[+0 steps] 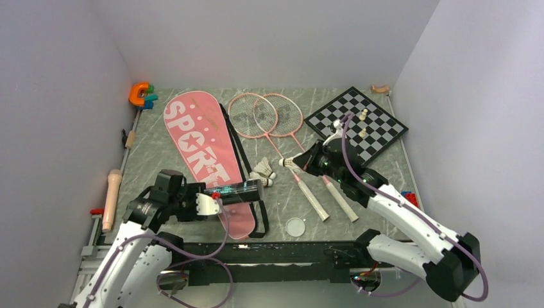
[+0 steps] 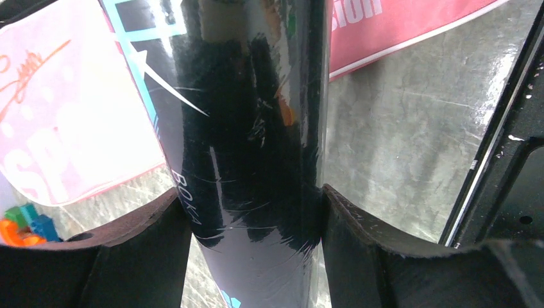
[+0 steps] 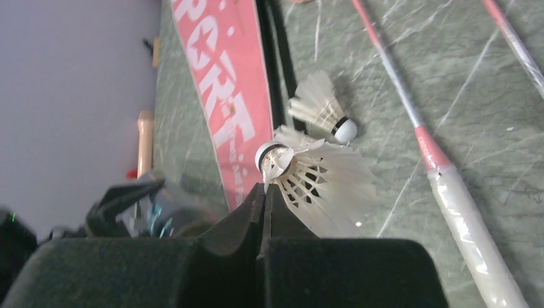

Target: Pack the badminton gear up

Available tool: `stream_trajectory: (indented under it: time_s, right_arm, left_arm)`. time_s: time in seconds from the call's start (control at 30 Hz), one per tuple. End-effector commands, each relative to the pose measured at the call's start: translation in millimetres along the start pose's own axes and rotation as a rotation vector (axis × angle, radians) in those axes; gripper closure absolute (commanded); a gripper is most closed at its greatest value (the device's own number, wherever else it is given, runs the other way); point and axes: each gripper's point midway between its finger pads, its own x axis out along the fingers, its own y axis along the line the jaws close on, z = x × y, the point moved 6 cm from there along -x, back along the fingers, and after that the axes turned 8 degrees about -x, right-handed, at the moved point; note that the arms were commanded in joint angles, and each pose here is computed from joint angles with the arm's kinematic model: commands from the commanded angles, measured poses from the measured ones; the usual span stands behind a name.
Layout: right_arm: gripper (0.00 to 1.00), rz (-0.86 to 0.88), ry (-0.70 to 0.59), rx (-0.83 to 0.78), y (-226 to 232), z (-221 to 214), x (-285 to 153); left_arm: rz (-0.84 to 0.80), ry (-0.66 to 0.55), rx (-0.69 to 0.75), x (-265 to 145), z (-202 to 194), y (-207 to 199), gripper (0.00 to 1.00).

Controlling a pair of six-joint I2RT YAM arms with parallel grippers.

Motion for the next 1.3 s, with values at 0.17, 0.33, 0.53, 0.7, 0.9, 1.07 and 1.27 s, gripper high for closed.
stream_trajectory:
  time_s: [0.17, 0.33, 0.53, 0.7, 0.9, 1.07, 1.27]
  right_arm:
    - [0.97, 0.248, 0.117, -0.181, 21.2, -15.5, -54.9]
    - [0.97, 0.319, 0.116, -0.208, 40.8, -11.7, -53.4]
    - [0.98, 0.385, 0.117, -0.236, 71.6, -10.1, -44.5]
    - [0.98, 0.408, 0.123, -0.259, 88.2, -16.8, -41.5]
    - [0.98, 0.436, 0.137, -0.267, 99.4, -27.3, -37.2]
    - [0.98, 0.448, 0.136, -0.252, 102.6, -32.9, -30.9]
    - [0.93, 0.497, 0.139, -0.209, 105.6, -38.8, -26.9]
  left_arm:
    - [0.045, -0.093, -0.008, -3.0, 28.9, 33.4, 1.0]
    - [0.043, -0.12, -0.012, -5.6, 34.2, 34.5, 1.0]
    - [0.043, -0.112, -0.017, -7.9, 34.8, 35.9, 1.0]
    - [0.037, -0.103, 0.0, -8.9, 32.9, 33.8, 1.0]
    - [0.04, -0.122, -0.006, -9.5, 35.9, 34.6, 1.0]
    - [0.037, -0.157, -0.025, -14.8, 43.5, 36.2, 1.0]
    - [0.025, -0.241, -0.062, -25.3, 58.8, 36.0, 1.0]
